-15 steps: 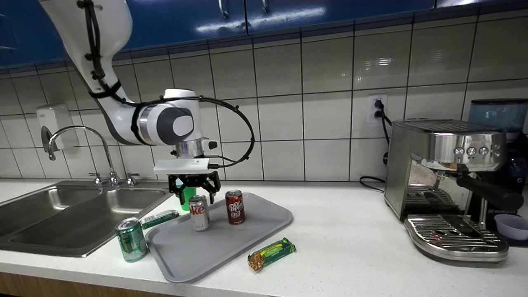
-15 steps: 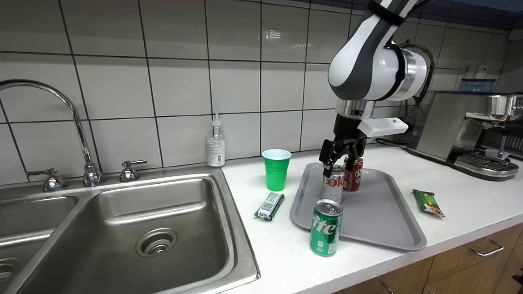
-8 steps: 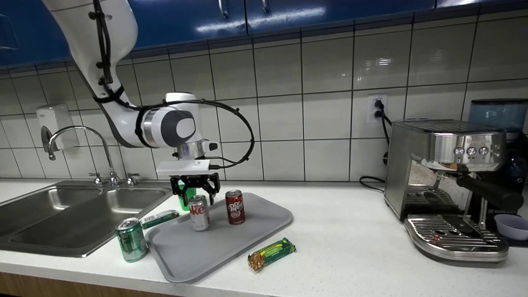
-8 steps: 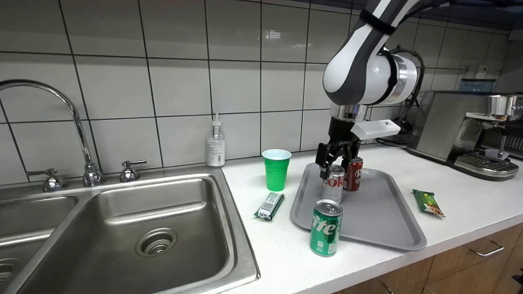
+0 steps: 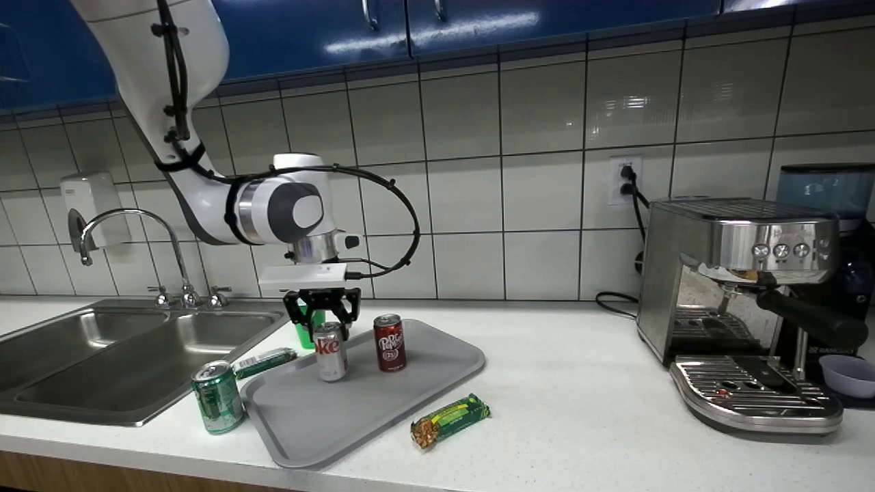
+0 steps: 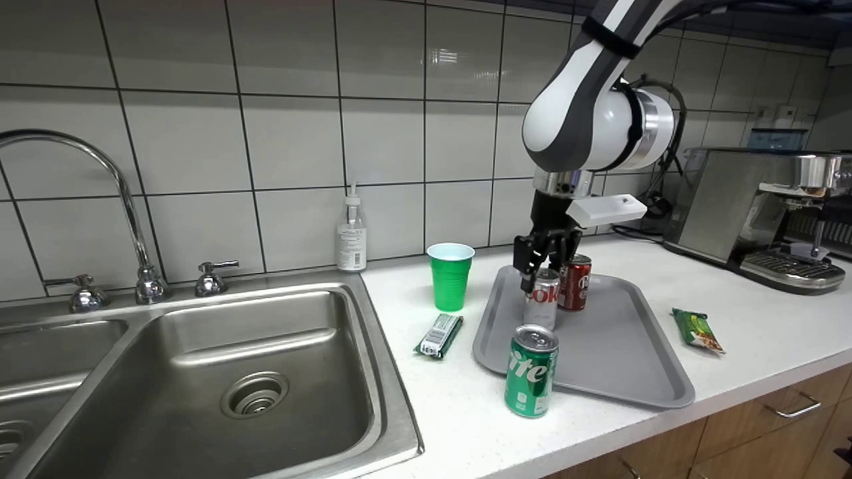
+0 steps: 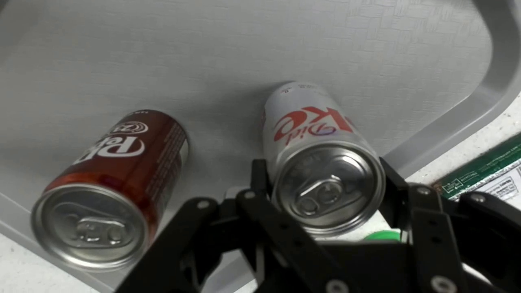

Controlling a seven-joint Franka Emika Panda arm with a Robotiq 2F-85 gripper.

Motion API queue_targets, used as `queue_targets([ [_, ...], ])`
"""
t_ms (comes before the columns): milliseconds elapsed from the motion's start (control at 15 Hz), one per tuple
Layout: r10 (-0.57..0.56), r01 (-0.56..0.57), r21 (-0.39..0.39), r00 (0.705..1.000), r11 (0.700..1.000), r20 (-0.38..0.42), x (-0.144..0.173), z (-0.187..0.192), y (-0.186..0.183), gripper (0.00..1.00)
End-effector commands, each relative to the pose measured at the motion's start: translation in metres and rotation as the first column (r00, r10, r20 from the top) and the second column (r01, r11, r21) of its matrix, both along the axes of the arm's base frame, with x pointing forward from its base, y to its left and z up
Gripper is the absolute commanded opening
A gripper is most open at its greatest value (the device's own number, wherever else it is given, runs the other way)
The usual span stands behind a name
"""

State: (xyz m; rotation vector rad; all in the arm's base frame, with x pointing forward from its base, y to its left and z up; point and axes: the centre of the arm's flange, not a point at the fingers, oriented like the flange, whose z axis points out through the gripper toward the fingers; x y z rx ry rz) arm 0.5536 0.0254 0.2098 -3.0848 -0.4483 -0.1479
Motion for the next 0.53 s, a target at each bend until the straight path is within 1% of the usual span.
queue_targets([
  [0, -0.006, 0.006, 0.007, 1.000, 1.000, 0.020, 0.001, 0.019, 0.005, 0.38],
  [467, 0.010, -0.011, 0.015, 0.999, 1.000, 0.053, -0.014, 0.048, 0.012, 0.38],
])
